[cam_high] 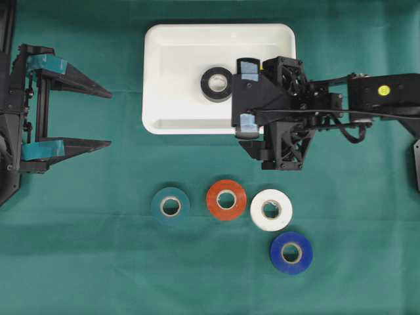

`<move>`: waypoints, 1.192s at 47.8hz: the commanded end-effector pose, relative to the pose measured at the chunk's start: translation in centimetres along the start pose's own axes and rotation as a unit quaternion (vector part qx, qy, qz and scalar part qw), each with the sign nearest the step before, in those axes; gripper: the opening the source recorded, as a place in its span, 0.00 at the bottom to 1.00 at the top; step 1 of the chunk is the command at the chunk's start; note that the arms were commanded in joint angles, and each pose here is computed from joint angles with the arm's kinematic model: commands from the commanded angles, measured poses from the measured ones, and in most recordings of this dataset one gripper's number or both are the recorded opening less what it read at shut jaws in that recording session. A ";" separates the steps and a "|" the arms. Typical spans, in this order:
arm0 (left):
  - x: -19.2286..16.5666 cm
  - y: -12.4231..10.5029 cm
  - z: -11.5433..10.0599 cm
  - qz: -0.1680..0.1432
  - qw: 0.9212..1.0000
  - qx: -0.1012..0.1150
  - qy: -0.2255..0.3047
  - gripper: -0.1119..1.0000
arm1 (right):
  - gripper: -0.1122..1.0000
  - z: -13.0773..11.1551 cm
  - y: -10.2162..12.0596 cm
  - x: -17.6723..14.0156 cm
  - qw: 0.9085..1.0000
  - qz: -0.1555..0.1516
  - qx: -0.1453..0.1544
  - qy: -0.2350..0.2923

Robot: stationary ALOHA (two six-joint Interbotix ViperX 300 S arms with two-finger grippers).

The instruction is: Pick up the tape from a random location and place it into the white case.

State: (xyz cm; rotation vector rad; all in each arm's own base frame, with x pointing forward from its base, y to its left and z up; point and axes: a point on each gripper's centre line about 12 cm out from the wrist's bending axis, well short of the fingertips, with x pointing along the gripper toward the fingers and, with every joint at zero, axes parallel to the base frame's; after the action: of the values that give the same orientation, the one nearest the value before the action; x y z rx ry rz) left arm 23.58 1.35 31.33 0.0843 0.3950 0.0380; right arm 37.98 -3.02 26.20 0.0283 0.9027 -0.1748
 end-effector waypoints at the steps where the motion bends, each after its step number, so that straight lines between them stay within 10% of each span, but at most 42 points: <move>1: -0.2 0.0 0.7 0.000 1.000 0.000 -0.010 0.97 | 0.84 0.9 -0.1 -2.5 0.999 0.003 0.001 -0.035; 31: -0.2 0.0 0.7 0.000 1.000 0.000 -0.012 0.97 | 0.84 -4.3 -1.4 -12.7 0.981 0.021 0.006 -0.193; 57: -0.3 0.0 0.7 0.000 1.000 0.000 -0.012 0.97 | 0.84 -12.4 -1.5 -13.1 0.960 0.043 0.006 -0.276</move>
State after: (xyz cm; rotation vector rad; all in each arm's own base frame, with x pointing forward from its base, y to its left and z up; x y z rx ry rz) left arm 23.46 1.34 31.48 0.0845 0.3889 0.0383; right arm 20.59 -1.60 29.07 0.0227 0.3813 -0.1069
